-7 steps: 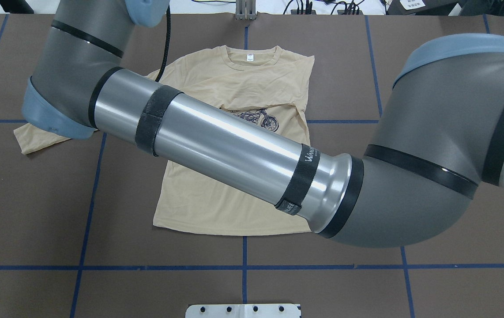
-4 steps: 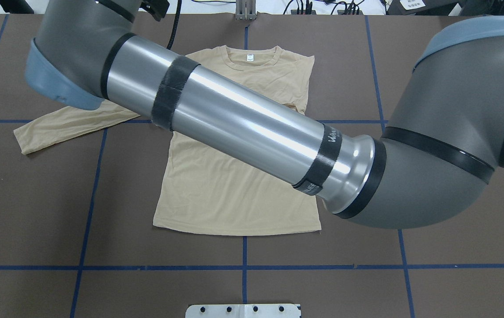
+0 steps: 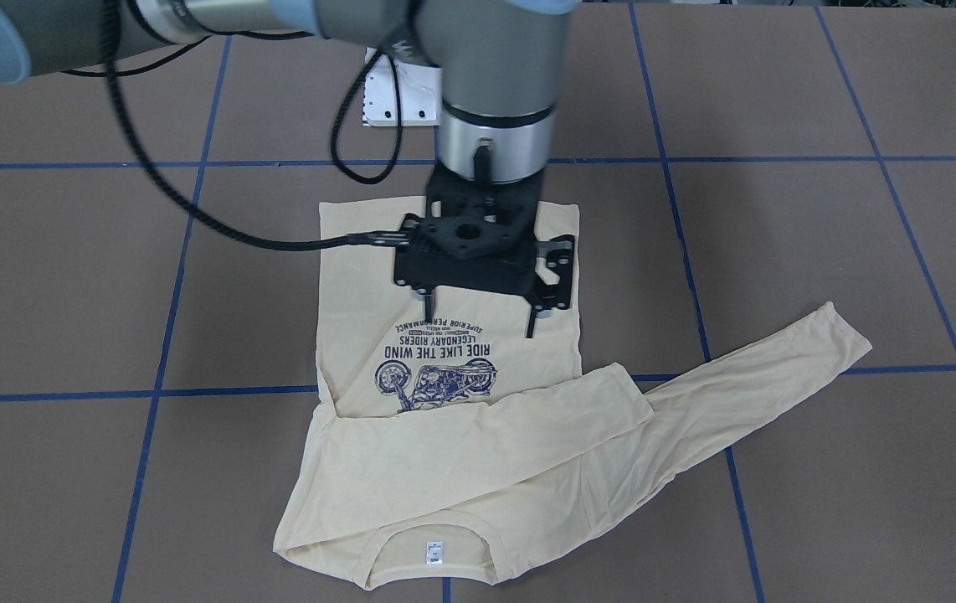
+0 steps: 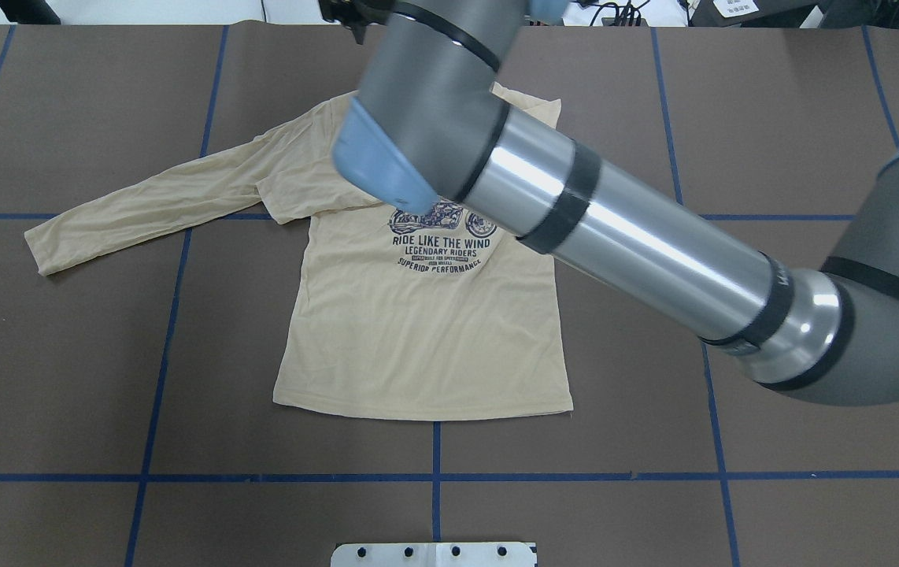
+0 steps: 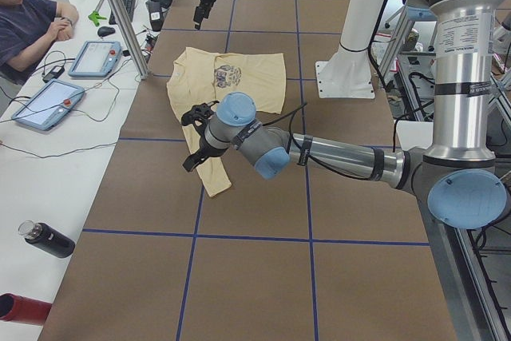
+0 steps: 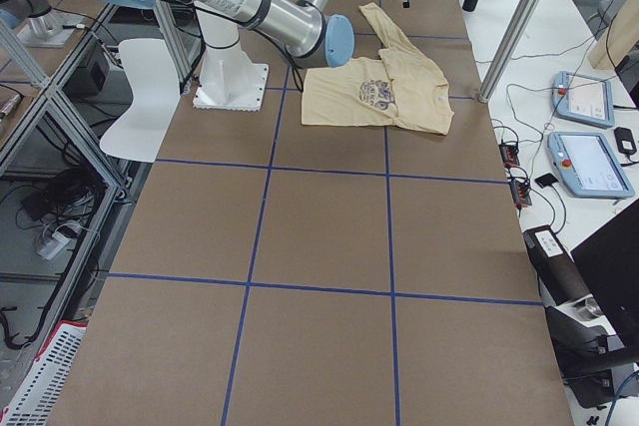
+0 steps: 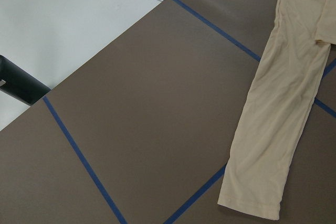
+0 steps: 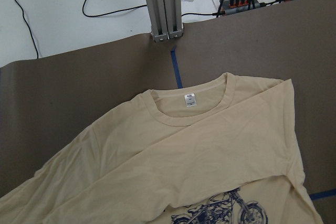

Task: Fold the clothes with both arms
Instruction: 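Release the sleeve and withdraw the right gripper, then lower the left gripper to the other sleeve cuff and grasp it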

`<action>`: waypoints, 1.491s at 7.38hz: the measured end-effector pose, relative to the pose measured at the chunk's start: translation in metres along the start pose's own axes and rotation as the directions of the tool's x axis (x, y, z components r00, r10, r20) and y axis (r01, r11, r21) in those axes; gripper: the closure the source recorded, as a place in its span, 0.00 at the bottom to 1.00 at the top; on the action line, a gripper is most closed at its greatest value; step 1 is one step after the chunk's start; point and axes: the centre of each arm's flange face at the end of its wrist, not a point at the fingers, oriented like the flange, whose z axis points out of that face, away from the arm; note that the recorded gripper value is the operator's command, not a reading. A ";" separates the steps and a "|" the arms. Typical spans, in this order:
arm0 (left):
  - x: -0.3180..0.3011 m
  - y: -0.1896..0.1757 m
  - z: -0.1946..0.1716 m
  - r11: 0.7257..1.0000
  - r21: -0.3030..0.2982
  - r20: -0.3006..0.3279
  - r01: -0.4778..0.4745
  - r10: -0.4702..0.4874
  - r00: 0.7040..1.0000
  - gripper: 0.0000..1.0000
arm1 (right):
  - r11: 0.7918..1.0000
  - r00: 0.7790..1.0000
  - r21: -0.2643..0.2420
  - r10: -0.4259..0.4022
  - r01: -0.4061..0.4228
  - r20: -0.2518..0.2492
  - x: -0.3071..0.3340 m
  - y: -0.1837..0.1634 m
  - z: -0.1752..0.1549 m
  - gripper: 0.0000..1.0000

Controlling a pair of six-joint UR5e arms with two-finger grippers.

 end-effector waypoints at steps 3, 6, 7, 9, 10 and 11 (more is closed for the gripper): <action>0.023 0.014 0.062 0.989 0.048 0.042 0.142 -0.144 0.989 0.00 | 0.977 0.977 -0.035 -0.210 0.211 0.025 0.232 0.010 -0.006 0.00; 0.053 0.040 0.127 0.953 0.077 0.056 0.294 -0.298 0.953 0.01 | 0.926 0.930 -0.093 -0.364 0.366 0.041 0.429 0.002 -0.010 0.00; 0.066 0.046 0.145 0.939 0.072 0.067 0.336 -0.341 0.938 0.01 | 0.913 0.918 -0.098 -0.392 0.395 0.056 0.495 0.006 -0.007 0.00; 0.085 0.058 0.174 0.931 0.059 0.101 0.359 -0.364 0.926 0.01 | 0.902 0.906 -0.099 -0.413 0.420 0.088 0.594 0.025 -0.007 0.00; 0.095 0.061 0.185 0.936 0.051 0.111 0.348 -0.352 0.929 0.00 | 0.902 0.906 -0.098 -0.410 0.420 0.106 0.615 0.031 -0.008 0.00; 0.107 0.064 0.195 0.944 0.047 0.120 0.327 -0.330 0.936 0.00 | 0.903 0.905 -0.096 -0.409 0.420 0.114 0.625 0.033 -0.008 0.00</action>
